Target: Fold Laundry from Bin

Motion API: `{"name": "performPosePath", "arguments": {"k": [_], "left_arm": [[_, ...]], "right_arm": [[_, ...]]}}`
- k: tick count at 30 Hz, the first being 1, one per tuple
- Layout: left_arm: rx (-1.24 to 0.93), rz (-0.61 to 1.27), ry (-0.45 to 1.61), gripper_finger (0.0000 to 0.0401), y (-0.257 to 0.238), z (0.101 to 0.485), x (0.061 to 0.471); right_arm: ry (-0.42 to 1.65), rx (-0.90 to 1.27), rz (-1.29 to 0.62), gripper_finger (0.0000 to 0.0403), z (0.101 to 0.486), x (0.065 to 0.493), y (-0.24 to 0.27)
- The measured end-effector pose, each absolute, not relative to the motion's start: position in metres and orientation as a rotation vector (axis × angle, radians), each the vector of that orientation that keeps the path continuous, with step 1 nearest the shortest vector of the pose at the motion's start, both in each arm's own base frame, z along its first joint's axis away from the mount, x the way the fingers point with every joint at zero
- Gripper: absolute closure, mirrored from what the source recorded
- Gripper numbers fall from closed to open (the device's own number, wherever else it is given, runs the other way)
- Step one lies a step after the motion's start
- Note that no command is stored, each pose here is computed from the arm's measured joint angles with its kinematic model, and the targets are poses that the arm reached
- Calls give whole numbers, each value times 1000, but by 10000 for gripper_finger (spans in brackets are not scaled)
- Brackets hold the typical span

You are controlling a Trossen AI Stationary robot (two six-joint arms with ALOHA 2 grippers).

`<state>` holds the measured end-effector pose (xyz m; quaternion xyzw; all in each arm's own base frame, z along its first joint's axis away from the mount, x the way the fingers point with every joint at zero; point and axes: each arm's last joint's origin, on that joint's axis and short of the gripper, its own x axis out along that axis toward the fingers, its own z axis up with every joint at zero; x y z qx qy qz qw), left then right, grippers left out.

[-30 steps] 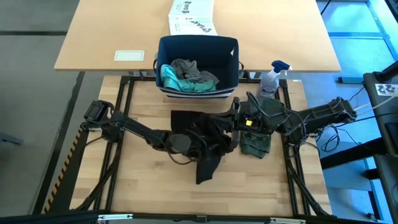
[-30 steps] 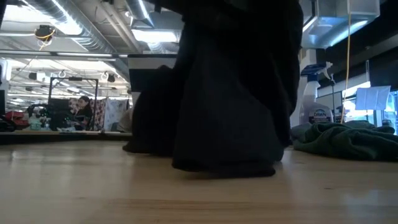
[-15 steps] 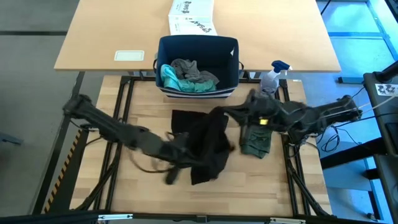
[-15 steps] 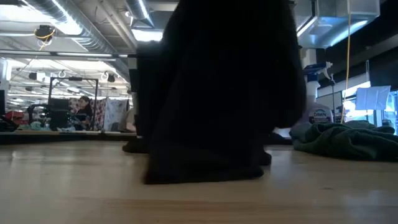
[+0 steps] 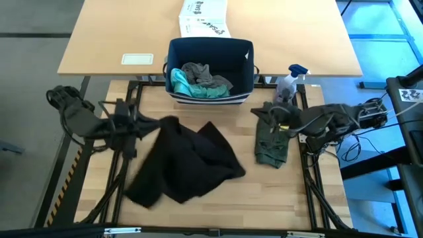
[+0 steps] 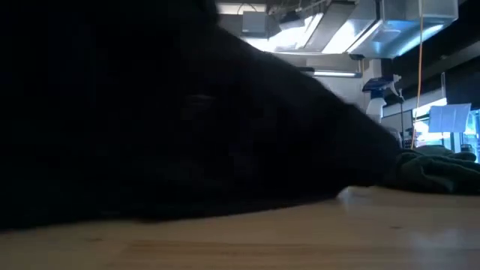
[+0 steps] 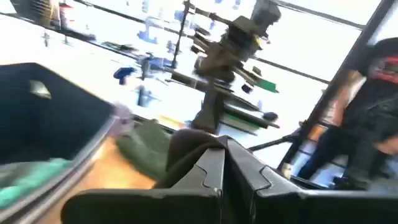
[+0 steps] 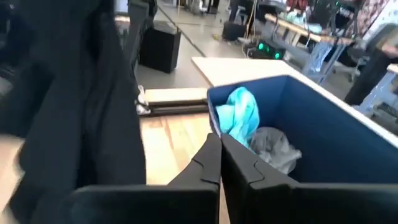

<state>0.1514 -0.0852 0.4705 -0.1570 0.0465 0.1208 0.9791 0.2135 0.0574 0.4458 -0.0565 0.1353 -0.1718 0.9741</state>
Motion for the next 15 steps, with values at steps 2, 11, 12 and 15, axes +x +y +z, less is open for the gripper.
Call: {"name": "performPosePath", "arguments": {"k": [2,11,12,15], "left_arm": [[-298,216,131,401,-83,468,151],[-242,-40,292,401,-97,448,166],[-242,-53,296,401,-98,447,166],[-243,-100,317,401,-101,445,169]], "right_arm": [[289,-105,-350,400,438,217,58],[509,80,-296,353,352,263,59],[522,96,-273,336,343,270,58],[548,118,-165,284,313,294,58]]}}
